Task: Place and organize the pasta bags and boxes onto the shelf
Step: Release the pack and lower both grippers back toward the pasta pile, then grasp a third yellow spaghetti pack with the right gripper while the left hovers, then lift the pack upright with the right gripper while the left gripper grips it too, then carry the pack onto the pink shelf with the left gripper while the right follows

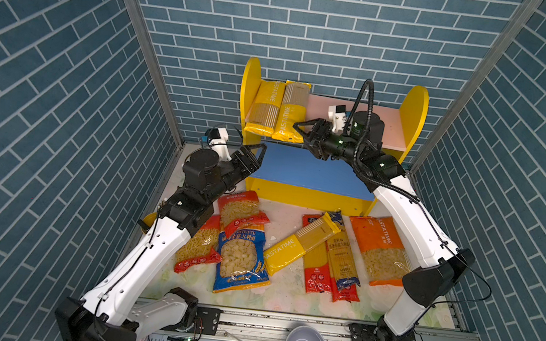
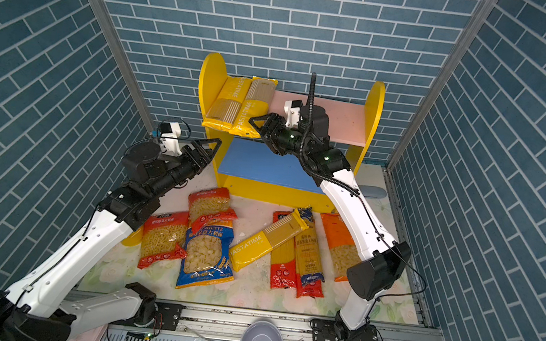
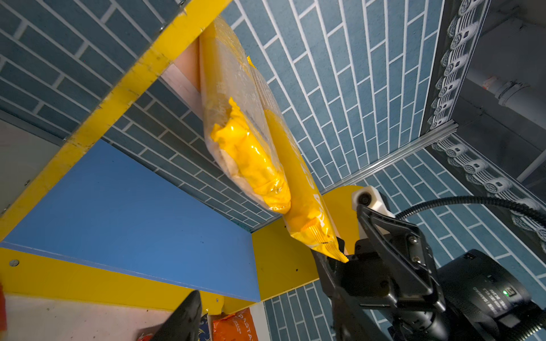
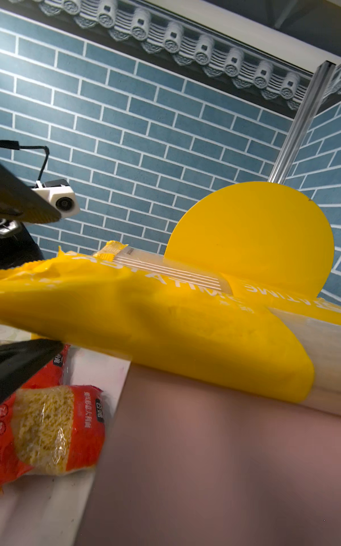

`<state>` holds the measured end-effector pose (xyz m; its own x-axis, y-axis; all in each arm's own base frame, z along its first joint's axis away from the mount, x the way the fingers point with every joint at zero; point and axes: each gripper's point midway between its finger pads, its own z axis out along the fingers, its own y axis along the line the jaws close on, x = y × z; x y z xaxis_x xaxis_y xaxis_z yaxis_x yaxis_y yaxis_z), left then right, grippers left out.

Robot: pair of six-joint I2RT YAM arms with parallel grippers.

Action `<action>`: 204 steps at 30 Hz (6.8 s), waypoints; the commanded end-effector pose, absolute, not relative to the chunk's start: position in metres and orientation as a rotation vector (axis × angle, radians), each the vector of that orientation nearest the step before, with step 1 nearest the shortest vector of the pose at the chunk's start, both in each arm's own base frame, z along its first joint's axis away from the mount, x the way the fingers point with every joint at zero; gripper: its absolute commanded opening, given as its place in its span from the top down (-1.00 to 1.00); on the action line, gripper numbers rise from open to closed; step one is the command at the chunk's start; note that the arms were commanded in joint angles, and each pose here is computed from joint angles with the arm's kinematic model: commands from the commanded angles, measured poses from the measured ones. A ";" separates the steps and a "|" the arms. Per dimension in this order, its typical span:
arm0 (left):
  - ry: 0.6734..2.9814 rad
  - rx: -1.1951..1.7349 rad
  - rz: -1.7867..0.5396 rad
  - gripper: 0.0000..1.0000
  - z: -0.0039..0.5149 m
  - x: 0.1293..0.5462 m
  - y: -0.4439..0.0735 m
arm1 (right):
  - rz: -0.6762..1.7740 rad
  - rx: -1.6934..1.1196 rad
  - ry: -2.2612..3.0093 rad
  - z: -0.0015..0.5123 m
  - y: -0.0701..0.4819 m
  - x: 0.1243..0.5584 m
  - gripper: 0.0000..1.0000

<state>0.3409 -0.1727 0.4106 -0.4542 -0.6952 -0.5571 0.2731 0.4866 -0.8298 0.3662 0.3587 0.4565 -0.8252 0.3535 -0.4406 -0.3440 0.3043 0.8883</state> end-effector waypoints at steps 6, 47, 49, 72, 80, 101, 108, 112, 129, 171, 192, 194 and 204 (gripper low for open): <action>1.717 -0.106 -1.089 -0.42 0.375 0.312 -0.190 | 1.465 -0.159 1.974 0.433 0.321 0.313 -0.32; 2.450 0.118 -1.031 -0.42 0.059 0.283 -0.320 | 1.080 0.507 2.429 0.078 0.281 0.277 -0.14; 2.447 0.097 -1.094 -0.42 0.064 0.279 -0.325 | 1.130 0.492 2.354 0.093 0.284 0.284 -0.13; 2.398 0.103 -1.177 -0.41 0.096 0.276 -0.337 | 1.146 0.442 2.434 0.066 0.296 0.279 0.37; 2.325 0.177 -1.087 -0.43 0.156 0.276 -0.323 | 1.190 0.352 2.409 0.098 0.299 0.274 0.72; 2.044 0.092 -1.355 -0.65 0.248 0.284 -0.287 | 1.267 0.086 2.168 0.235 0.270 0.255 0.95; 1.969 0.182 -1.478 -0.73 0.257 0.272 -0.298 | 1.422 -0.101 1.974 0.318 0.271 0.242 0.96; 1.868 0.221 -1.623 -0.74 0.286 0.263 -0.307 | 1.488 -0.178 1.891 0.356 0.264 0.231 0.97; 1.771 0.490 -1.712 -0.51 0.320 0.217 -0.361 | 1.522 -0.444 1.746 0.439 0.254 0.199 0.99; 1.547 0.401 -1.566 0.65 0.522 0.314 -0.335 | 1.600 -0.415 1.780 0.397 0.250 0.218 -0.23; 1.729 0.245 -1.560 0.15 0.509 0.371 -0.341 | 1.673 -0.217 1.552 0.435 0.251 0.265 0.64; 1.738 0.220 -1.556 0.08 0.508 0.377 -0.339 | 1.680 -0.181 1.536 0.437 0.250 0.269 0.71; 1.732 0.170 -1.509 -0.34 0.509 0.380 -0.317 | 1.793 -0.046 1.423 0.470 0.248 0.290 0.81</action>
